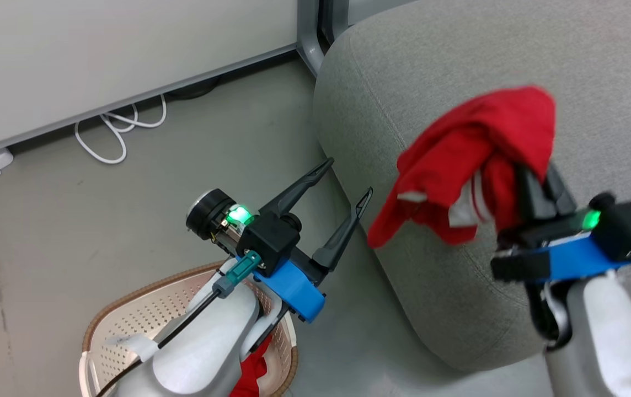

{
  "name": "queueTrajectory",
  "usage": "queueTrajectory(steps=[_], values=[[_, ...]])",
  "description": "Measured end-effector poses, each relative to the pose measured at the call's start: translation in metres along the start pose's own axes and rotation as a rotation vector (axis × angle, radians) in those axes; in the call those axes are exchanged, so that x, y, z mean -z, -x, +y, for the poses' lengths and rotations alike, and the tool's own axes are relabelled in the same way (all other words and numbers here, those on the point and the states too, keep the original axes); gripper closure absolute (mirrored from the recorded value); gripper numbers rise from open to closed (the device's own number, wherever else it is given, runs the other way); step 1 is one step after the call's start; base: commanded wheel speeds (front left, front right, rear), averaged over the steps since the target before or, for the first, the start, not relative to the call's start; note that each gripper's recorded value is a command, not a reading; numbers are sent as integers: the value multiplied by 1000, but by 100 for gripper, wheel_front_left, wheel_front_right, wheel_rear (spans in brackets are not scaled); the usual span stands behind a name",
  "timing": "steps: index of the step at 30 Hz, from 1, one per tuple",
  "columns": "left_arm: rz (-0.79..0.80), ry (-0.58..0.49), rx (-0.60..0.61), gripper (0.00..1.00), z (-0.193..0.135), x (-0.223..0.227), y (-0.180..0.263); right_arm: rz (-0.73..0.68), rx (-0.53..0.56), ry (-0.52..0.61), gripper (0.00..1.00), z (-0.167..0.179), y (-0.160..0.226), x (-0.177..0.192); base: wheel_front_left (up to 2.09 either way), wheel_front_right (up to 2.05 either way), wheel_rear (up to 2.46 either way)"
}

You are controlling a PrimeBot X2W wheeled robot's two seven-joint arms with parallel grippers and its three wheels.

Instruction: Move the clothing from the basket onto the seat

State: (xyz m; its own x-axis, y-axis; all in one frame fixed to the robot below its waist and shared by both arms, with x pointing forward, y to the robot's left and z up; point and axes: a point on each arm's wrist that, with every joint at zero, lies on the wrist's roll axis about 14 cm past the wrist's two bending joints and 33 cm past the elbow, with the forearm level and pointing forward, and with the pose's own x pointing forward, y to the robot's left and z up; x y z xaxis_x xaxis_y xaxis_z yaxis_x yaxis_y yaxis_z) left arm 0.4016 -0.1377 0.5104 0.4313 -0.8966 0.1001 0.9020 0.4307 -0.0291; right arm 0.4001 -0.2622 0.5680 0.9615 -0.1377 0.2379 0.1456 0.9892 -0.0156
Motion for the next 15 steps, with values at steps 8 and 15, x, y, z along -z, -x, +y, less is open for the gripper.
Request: queueTrajectory(steps=[8,15], values=[[1,-10,-19,0,28,14,-3,-182,33,122,100,-27,-69,-53,0,0,0],[22,-11,-47,0,68,44,-3,-259,83,239,100,-60,-132,-68,0,0,0]])
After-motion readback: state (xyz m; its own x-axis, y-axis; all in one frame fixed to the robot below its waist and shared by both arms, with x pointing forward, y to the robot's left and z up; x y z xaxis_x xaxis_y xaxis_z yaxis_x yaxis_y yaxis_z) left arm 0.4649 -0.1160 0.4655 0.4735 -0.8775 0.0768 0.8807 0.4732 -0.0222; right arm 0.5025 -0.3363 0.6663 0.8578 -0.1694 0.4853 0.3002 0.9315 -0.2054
